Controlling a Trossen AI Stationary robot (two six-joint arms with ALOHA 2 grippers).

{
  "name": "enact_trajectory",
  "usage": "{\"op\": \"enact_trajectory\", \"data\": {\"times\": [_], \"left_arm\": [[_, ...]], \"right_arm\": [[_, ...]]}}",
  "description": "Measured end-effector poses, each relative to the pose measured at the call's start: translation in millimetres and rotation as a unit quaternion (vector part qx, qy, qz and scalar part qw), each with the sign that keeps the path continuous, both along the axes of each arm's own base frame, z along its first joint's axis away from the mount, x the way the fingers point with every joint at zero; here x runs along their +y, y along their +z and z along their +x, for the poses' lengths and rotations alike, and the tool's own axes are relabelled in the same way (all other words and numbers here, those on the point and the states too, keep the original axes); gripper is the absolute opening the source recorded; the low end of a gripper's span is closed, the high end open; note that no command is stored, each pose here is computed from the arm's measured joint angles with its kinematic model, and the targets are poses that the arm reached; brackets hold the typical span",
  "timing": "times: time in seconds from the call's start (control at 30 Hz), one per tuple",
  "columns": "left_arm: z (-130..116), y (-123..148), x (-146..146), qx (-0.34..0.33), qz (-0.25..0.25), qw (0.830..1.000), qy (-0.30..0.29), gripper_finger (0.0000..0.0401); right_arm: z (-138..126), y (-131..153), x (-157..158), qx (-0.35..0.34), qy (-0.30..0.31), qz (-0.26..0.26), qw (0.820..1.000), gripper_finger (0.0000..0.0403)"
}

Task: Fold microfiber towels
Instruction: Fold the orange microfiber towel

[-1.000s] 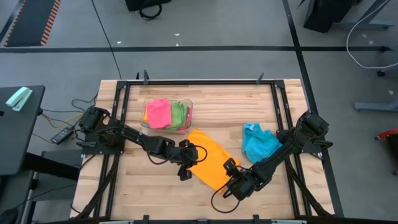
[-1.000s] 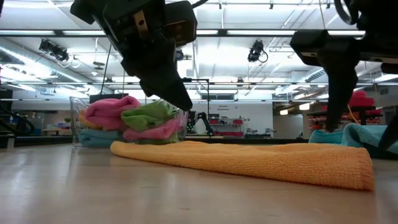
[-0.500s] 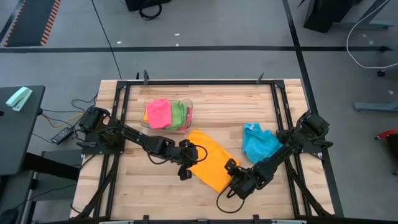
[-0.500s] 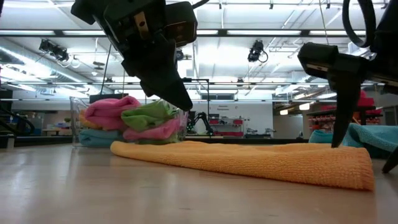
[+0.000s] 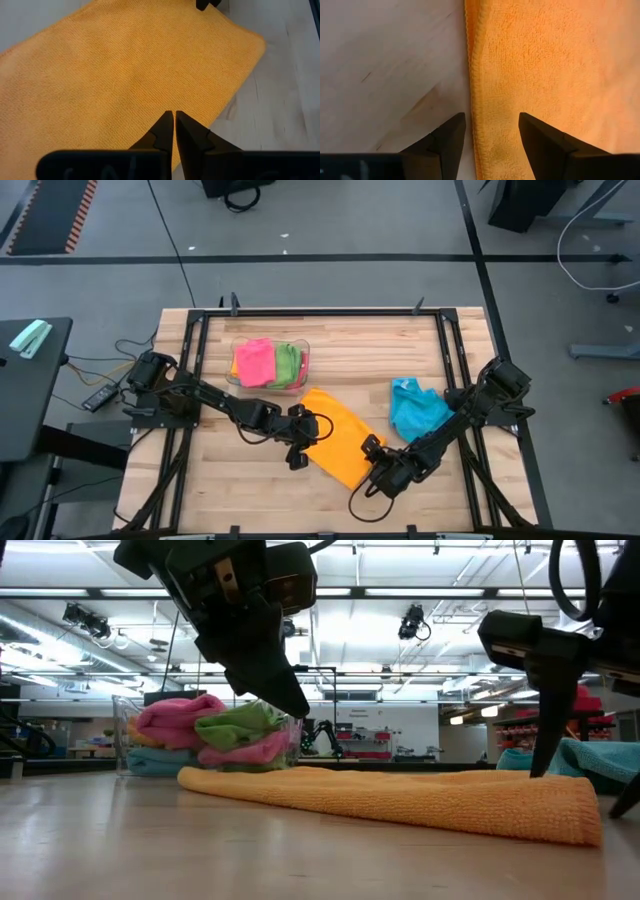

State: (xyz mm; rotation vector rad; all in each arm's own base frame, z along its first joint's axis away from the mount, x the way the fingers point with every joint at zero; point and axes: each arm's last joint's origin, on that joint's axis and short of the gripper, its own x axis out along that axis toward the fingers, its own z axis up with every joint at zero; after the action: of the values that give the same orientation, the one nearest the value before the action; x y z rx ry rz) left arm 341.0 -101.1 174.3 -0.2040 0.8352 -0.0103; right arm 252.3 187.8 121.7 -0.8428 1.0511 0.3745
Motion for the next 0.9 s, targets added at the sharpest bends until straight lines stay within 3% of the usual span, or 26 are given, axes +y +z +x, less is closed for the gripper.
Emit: {"op": "enact_trajectory", "data": {"times": [0.17,0.53,0.77,0.9], "left_arm": [[0.0,0.0,0.0,0.000,0.000,1.000,0.000,0.0029],[0.0,0.0,0.0,0.000,0.000,1.000,0.000,0.0028],[-0.7,-0.3,-1.1,0.003,-0.001,1.000,-0.001,0.0028],[-5.7,-2.7,-8.4,0.028,-0.021,0.999,-0.034,0.0033]], "right_arm": [[1.0,-0.6,-0.6,0.005,-0.001,0.010,1.000,0.0172],[1.5,-2.0,1.1,0.009,-0.015,0.040,0.999,0.0047],[2.5,-0.1,1.9,0.012,-0.016,0.037,0.999,0.0039],[5.1,7.0,4.1,0.030,-0.018,0.035,0.999,0.0039]]}}
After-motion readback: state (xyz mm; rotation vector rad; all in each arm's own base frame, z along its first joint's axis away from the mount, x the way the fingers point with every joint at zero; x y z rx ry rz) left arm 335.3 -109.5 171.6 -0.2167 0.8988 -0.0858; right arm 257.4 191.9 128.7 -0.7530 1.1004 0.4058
